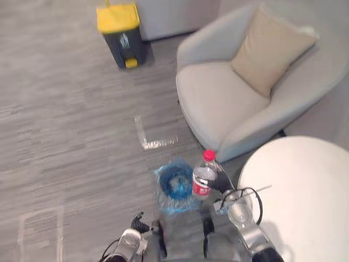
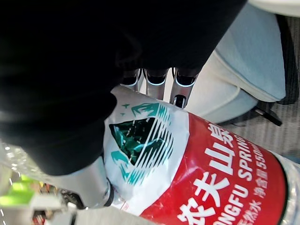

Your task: Gather rubbish on tea table into small bin, then transfer packed bag to large trash can.

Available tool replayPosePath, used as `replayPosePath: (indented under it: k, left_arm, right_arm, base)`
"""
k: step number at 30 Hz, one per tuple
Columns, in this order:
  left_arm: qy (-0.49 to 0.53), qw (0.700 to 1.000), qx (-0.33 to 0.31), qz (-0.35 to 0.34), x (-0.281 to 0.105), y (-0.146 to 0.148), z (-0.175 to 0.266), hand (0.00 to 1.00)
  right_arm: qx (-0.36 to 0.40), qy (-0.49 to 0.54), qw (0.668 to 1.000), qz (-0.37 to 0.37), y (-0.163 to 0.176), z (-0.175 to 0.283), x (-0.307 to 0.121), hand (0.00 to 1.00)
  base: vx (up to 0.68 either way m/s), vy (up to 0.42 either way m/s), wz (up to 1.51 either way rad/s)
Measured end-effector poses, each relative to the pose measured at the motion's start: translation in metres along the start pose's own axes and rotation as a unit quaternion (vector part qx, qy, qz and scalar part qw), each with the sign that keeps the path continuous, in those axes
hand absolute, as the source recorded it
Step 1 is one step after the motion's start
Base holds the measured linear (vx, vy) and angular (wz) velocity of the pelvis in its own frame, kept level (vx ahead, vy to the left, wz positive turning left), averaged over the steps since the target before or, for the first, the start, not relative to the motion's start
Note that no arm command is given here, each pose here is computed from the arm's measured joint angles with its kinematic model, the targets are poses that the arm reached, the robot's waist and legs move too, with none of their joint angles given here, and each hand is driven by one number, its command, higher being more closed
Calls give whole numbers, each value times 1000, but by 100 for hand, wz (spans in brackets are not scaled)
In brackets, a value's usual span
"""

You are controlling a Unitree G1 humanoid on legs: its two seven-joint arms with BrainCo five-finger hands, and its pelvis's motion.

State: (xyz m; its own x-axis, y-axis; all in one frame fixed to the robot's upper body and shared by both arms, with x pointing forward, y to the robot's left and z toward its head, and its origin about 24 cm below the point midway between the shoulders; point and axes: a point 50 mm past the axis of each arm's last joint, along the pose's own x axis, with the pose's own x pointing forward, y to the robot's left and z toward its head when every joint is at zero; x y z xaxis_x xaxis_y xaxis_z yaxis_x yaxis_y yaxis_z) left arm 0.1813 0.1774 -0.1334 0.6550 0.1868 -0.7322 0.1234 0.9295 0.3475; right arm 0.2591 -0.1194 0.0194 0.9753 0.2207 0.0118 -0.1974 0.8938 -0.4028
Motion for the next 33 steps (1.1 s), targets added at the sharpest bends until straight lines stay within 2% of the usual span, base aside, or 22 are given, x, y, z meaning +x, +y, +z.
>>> replayPosePath:
  k: [4, 5, 9, 12, 13, 16, 17, 18, 19, 22, 25, 30, 31, 33]
  left_arm:
    - [-42, 995, -82, 32, 7, 8, 37, 0]
    - [-61, 989, -124, 45, 8, 12, 51, 0]
    - [-101, 976, -179, 70, 9, 22, 78, 0]
    - [-139, 958, -234, 85, 7, 32, 106, 0]
    - [-182, 947, -251, 89, 1, 38, 126, 0]
    - [-298, 913, -265, 84, -25, 45, 170, 0]
    - [-340, 896, -272, 84, -38, 51, 176, 0]
    - [-342, 895, -273, 84, -38, 51, 176, 0]
    - [-371, 880, -282, 91, -52, 56, 170, 0]
    - [-368, 878, -291, 98, -58, 58, 152, 0]
    - [-385, 871, -294, 82, -66, 56, 155, 0]
    - [-425, 855, -293, 55, -79, 51, 169, 0]
    - [-429, 853, -292, 51, -80, 50, 170, 0]
    - [-435, 851, -291, 47, -83, 50, 172, 0]
  right_arm:
    - [-33, -46, 998, -4, -4, 23, 20, 100]
    - [-44, -65, 997, -11, -7, 35, 30, 100]
    - [-80, -125, 989, -25, -17, 67, 51, 100]
    - [-105, -184, 976, -54, -32, 103, 70, 100]
    - [-116, -202, 970, -69, -41, 114, 76, 100]
    - [-126, -207, 964, -109, -63, 124, 81, 100]
    - [-130, -205, 961, -129, -74, 128, 83, 100]
    - [-131, -206, 961, -131, -75, 128, 83, 100]
    - [-140, -207, 956, -155, -90, 132, 84, 100]
    - [-168, -197, 948, -185, -113, 134, 89, 100]
    - [-187, -181, 941, -219, -136, 135, 92, 100]
    - [-196, -170, 937, -234, -146, 136, 96, 100]
    - [-196, -164, 938, -234, -147, 133, 97, 0]
    - [-199, -154, 939, -234, -149, 129, 97, 0]
  base:
    - [-278, -8, 29]
    - [-153, -24, 21]
    - [-154, -31, 28]
    - [-109, -36, 13]
    - [-41, -30, 16]
    - [-19, -34, 35]
    - [16, -32, 31]
    - [25, -29, 34]
    - [44, -35, 26]
    - [32, -25, 28]
    - [13, -35, 29]
    - [16, -30, 12]
    - [0, 0, 0]
    - [0, 0, 0]
